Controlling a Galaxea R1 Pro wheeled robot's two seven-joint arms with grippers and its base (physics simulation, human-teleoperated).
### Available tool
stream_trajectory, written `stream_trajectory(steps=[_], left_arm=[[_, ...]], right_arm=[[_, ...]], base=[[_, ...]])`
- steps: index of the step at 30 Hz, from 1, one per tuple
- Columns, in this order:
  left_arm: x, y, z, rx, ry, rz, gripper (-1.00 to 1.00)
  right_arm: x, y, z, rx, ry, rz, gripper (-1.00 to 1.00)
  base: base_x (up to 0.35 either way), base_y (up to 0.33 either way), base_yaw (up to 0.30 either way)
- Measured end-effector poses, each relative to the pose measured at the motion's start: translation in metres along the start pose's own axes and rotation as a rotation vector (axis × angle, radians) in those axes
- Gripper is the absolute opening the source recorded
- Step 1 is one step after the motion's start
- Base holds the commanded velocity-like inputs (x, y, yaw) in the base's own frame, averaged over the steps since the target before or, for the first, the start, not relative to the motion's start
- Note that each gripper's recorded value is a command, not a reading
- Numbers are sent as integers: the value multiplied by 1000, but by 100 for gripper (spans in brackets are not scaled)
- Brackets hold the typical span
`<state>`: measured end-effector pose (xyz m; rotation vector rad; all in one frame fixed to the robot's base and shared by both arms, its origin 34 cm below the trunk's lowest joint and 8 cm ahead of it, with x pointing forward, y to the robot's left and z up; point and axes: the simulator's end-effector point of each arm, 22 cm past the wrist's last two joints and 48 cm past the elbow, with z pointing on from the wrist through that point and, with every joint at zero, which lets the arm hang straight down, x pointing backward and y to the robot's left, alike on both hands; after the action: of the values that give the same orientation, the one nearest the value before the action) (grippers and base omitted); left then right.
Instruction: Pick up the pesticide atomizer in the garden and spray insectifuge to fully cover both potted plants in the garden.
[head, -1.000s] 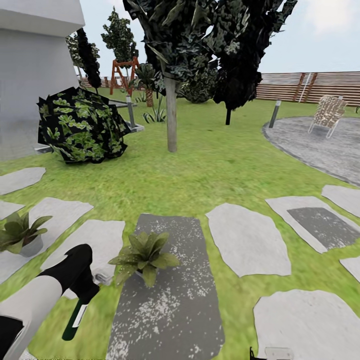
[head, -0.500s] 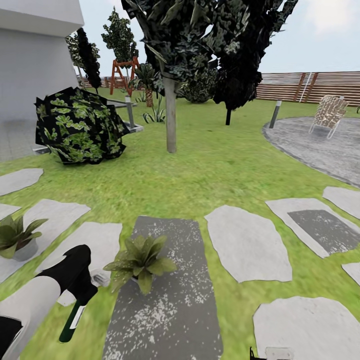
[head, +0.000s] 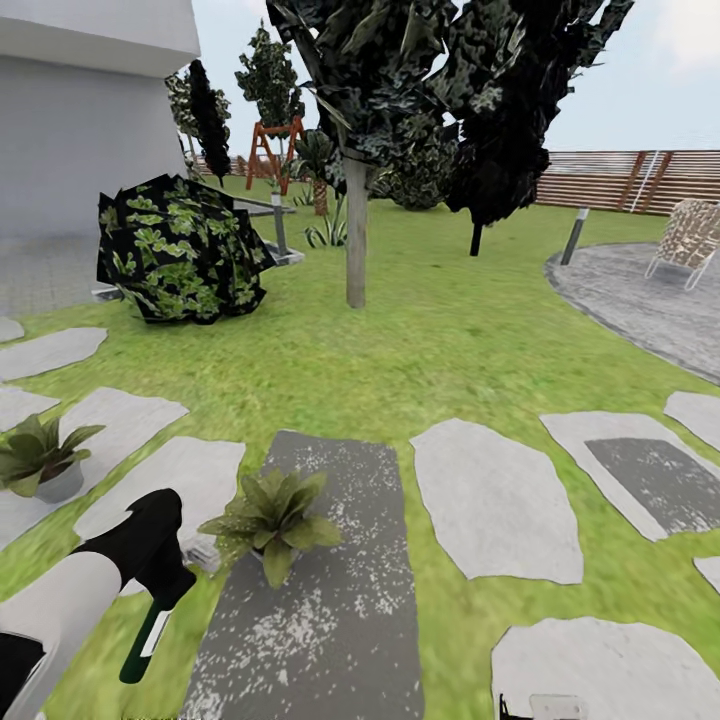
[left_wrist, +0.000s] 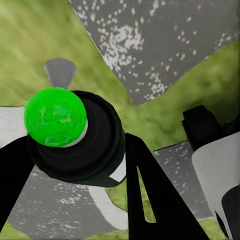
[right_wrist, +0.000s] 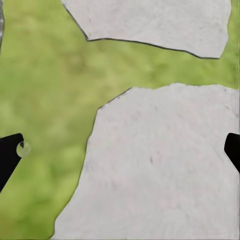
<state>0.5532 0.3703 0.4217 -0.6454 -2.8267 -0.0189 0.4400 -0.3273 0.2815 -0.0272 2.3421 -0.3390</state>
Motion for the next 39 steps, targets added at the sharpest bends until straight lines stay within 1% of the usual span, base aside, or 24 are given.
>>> stream_trajectory(steps=[10,19,24,30,35,37,39], left_arm=[[-6,-2,-4,1,-17,4,-100],[-14,-2,-10,-1,-32,6,-100],[-17,2,-16,-7,-41,4,-100],[-17,7,-19,-14,-44,-2,-100],[-15,8,-18,-14,-41,-4,-100],[-15,9,-18,-15,-42,-4,-100],[-16,8,-18,-14,-42,-4,-100]], right_arm=[[0,0,0,0,0,0,100],[0,0,0,0,0,0,100],[0,1,0,-1,-1,0,100],[-1,0,0,0,-2,0,100],[-1,0,0,0,-2,0,100],[-1,1,0,-1,-2,1,100],[-1,9,-1,-10,-2,6,100]], base=[[217,-216,254],[50,-262,26],[8,-276,169],[157,-244,28],[61,-49,2],[5,-4,169],[1,-1,247]])
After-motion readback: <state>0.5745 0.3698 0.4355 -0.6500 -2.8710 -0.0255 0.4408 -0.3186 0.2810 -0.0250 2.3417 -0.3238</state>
